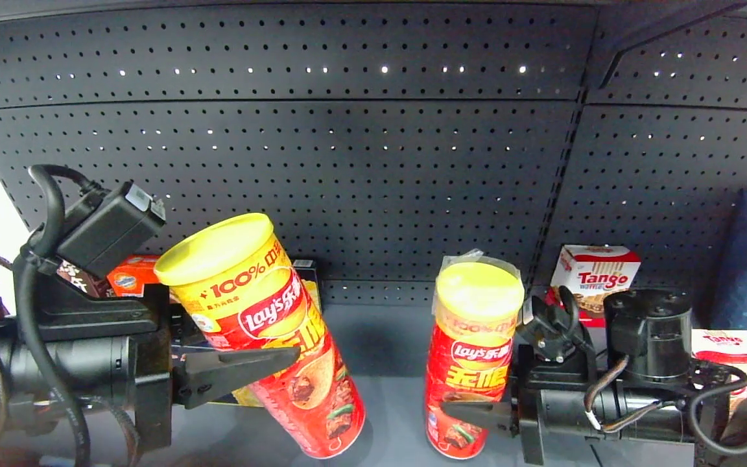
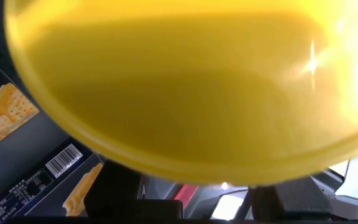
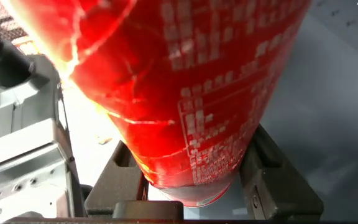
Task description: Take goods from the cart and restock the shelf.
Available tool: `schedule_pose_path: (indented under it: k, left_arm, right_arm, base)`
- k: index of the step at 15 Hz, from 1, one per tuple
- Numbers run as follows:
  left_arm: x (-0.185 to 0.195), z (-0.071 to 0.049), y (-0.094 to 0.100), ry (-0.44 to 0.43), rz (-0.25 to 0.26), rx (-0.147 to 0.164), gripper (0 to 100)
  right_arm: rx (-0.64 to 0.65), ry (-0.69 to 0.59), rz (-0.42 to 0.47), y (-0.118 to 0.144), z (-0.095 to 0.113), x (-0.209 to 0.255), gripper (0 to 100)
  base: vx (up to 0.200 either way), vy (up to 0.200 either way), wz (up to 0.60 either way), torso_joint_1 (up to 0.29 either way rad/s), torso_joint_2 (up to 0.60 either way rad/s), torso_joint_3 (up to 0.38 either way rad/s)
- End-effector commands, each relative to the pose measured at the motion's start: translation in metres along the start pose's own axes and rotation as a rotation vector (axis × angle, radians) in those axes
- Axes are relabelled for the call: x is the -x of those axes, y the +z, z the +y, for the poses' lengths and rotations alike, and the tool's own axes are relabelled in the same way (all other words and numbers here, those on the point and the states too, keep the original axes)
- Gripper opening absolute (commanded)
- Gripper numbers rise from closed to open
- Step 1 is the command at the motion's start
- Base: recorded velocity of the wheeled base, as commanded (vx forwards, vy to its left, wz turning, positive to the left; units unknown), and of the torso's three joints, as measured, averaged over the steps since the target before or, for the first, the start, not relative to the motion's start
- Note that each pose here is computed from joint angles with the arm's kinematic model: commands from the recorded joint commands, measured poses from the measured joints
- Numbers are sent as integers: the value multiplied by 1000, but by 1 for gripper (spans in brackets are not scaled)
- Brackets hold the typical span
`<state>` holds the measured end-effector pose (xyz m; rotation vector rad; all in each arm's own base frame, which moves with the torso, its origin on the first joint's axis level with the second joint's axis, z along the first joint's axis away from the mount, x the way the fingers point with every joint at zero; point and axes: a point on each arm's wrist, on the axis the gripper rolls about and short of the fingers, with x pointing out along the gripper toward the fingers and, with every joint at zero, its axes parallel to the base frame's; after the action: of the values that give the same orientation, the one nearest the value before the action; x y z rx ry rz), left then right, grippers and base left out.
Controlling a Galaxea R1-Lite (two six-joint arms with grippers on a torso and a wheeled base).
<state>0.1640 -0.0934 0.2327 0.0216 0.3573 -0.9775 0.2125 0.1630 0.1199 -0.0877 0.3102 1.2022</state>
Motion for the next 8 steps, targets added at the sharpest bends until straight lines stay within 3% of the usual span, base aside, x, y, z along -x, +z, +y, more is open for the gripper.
schedule_pose_path:
  k: [1,8]
  left_arm:
    - [-1,1,2,-1,-3,-3,0]
    - [-1,0,2,-3,-4,-4,0]
  right_arm:
    - [-18,6,29,-9,1,-1,0]
    - [-25,-23,45,-21,-4,-8,0]
  base:
    - [0,0,0,0,0,0]
    - [0,0,0,0,0,0]
